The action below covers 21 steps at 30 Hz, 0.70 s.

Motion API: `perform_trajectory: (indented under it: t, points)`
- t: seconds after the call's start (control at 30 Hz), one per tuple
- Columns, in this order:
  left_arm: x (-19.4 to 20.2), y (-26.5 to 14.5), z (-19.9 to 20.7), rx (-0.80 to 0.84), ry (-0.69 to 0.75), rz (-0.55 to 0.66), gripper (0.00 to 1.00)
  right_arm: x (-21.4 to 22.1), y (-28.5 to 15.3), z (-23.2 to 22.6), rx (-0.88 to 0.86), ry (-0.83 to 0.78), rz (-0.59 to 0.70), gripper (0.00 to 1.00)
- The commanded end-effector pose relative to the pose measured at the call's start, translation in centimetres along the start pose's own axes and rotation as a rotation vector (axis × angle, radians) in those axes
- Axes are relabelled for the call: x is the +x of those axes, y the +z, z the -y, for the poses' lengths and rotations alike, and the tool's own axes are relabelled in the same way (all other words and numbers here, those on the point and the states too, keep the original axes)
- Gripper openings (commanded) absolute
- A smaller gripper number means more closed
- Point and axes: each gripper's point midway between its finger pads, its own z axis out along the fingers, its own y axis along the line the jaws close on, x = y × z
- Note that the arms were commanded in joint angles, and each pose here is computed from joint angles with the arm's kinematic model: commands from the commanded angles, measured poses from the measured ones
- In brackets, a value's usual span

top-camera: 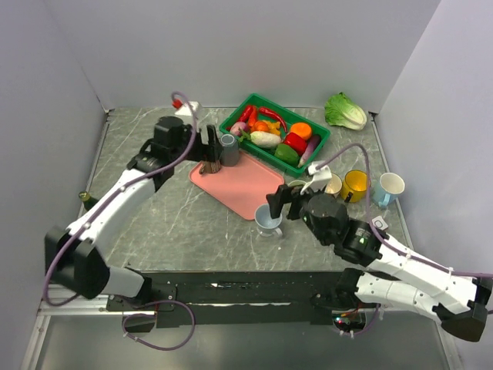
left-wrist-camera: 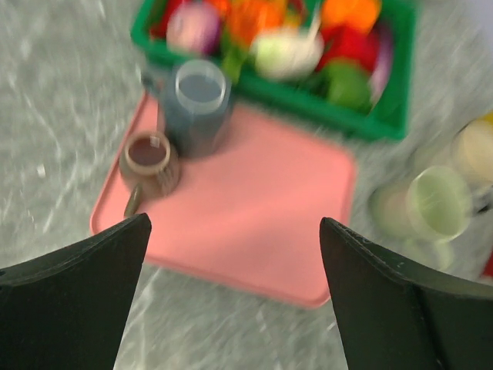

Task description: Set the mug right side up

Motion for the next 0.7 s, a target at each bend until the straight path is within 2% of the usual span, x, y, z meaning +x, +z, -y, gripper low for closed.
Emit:
perform_trajectory:
  t: [0.0, 0.07, 0.2, 0.37, 0.5, 0.53, 0.67]
  points:
    - [5.7, 1.6, -1.7, -0.007, 0.115, -0.222, 0.96, -1.9, 0.3, 1.6, 0.07, 0.015, -0.026, 1.0]
    - [6.8, 2.6, -3.5, -0.081, 0.122, -0.242, 0.96, -2.3, 0.8, 2.9, 0.095, 0.057, -0.035, 1.0]
    - [7.4, 4.5, -5.1, -0.117, 0.111, -0.271, 0.99, -2.1, 1.3, 4.2, 0.092, 0.112, -0.062, 1.0]
    - [9.5, 7.0, -7.1, -0.168, 0.124, -0.36, 0.92, -2.0, 1.2, 5.2, 0.108, 0.119, -0.089, 1.0]
    - [10.7, 8.8, -8.2, -0.172, 0.097, -0.387, 0.79, -2.0, 1.0, 5.7, 0.116, 0.123, -0.091, 1.0]
    - [10.3, 9.3, -8.2, -0.167, 0.09, -0.376, 0.73, -2.0, 1.0, 5.7, 0.115, 0.124, -0.09, 1.0]
    - [10.3, 10.5, -8.8, -0.179, 0.068, -0.379, 0.61, -1.6, 1.1, 5.7, 0.107, 0.128, -0.092, 1.0]
